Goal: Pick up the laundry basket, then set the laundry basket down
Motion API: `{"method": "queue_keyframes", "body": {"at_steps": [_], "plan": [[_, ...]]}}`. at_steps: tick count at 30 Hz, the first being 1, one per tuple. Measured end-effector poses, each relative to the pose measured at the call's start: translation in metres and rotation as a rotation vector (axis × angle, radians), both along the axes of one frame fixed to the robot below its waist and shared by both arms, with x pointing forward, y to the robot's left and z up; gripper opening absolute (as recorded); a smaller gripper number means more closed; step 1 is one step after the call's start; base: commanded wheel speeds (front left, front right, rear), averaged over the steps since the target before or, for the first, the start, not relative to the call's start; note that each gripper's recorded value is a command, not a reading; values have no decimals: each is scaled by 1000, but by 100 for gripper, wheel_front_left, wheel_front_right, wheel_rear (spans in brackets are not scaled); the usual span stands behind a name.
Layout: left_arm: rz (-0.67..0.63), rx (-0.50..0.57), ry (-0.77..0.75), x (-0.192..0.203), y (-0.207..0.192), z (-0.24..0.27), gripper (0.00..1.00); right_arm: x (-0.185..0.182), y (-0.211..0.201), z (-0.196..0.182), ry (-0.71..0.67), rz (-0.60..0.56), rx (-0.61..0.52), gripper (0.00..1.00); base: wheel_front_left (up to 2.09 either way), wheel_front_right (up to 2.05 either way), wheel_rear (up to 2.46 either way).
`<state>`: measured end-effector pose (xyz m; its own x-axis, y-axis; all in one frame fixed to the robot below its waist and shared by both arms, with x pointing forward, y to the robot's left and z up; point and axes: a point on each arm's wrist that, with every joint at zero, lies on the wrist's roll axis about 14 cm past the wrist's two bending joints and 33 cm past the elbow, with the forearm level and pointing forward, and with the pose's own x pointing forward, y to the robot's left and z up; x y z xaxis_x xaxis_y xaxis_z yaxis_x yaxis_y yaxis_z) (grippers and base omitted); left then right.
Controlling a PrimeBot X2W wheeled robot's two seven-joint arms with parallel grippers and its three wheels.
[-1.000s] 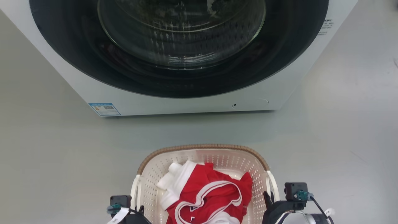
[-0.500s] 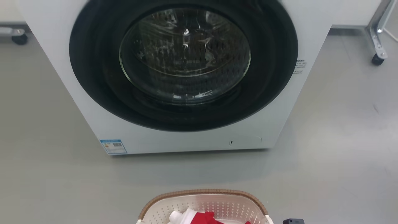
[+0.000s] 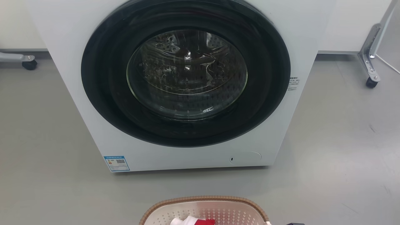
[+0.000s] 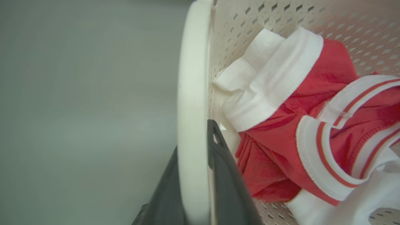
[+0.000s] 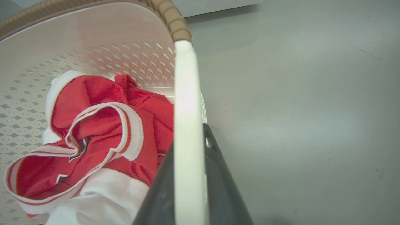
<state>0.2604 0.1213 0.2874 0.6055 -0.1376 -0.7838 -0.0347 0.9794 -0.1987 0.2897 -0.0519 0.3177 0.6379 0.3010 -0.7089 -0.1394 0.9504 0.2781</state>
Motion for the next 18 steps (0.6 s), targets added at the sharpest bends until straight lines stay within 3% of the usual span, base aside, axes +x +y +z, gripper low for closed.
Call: {"method": "queue_keyframes", "body": {"at_steps": [18], "plan": [[5, 5, 8, -2, 1, -1, 0, -6, 2, -3, 31, -2, 10, 0, 0, 0, 0]]}}
